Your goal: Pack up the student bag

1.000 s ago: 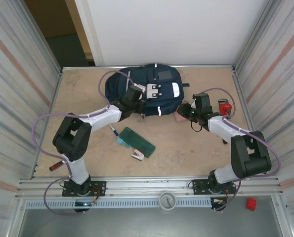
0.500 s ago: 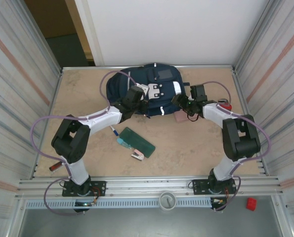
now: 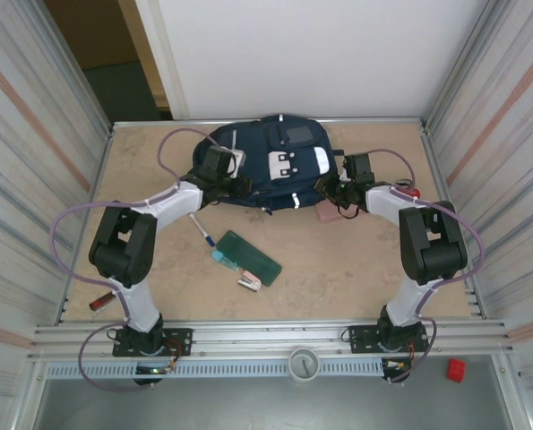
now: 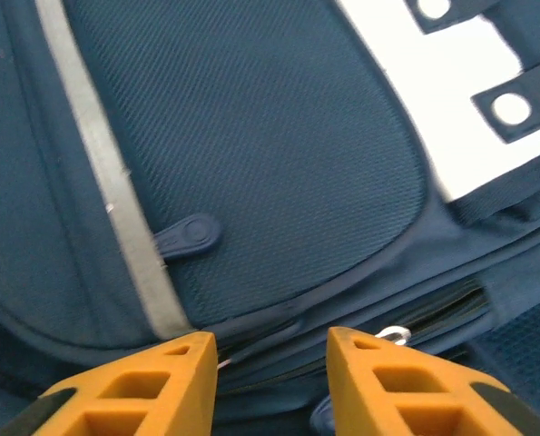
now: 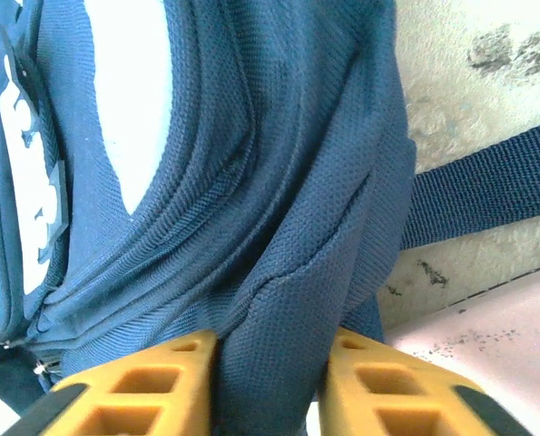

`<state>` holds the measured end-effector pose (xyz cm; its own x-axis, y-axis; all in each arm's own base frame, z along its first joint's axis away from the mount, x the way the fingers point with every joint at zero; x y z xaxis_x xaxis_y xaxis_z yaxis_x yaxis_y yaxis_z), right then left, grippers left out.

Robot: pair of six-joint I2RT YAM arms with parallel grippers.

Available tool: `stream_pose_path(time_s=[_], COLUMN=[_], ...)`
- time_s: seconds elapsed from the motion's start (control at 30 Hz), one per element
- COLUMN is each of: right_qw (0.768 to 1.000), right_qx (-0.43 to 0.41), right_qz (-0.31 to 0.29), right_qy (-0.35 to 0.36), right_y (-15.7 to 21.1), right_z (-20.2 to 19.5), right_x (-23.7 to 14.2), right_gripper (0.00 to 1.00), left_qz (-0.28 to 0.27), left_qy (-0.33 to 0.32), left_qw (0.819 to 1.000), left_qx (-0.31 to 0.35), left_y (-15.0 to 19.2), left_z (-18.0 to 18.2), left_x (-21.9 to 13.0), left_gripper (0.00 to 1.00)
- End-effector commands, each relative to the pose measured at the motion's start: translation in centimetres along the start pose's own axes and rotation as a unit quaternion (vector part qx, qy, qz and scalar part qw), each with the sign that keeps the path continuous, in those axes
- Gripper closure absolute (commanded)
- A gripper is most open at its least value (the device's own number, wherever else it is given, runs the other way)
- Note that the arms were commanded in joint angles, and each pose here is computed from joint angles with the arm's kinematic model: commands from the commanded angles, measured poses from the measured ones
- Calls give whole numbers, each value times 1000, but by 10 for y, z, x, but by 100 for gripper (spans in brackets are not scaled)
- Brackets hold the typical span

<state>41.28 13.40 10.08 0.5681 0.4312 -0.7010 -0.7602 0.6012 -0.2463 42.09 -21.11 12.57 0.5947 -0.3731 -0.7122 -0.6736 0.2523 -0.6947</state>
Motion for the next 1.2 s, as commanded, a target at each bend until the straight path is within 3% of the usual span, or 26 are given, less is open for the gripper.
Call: stream_pose_path(time_s=[0.0,0.17,0.4,0.5,0.73,1.17], right_qw=[999,998,998,998,998,998], right_qx=[-30,-59,-61,-60,-61,-60], right_qz=[-7,0,17,21,28,29], right_qy=[-12,-1,-3,-5,-9,-9], right_y=[-3,3,10,11,15,11], right_z=[7,8,4,4,5,3], right_x=[-7,-8,1,4,10,9], right_gripper=[78,88,89,90,90,91], left_qz=[42,77,146,132,94,154], left_qy=[52,66,92,117,107,106], left_qw=[998,995,984,984,989,979], left_qx=[-13,13,35,38,48,81], left_y=[13,30,61,53,17,48], left_z=[-8,-9,-19,-27,-27,-36], left_x=[7,15,14,10,18,37], left_gripper=[61,58,59,61,62,59])
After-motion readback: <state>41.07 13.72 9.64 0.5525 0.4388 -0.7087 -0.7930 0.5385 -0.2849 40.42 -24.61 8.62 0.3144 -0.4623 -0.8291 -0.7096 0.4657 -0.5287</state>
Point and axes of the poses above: each hand's point on the last joint's axis, 136 mm out from that joint toward the fingers, its own x axis out along the fingers, its own z axis along the line the jaws close on, y = z × x, the point moved 3 cm from there along -x, back along the fingers, and after that the axes turned 6 degrees about x, right-handed, at the moved point
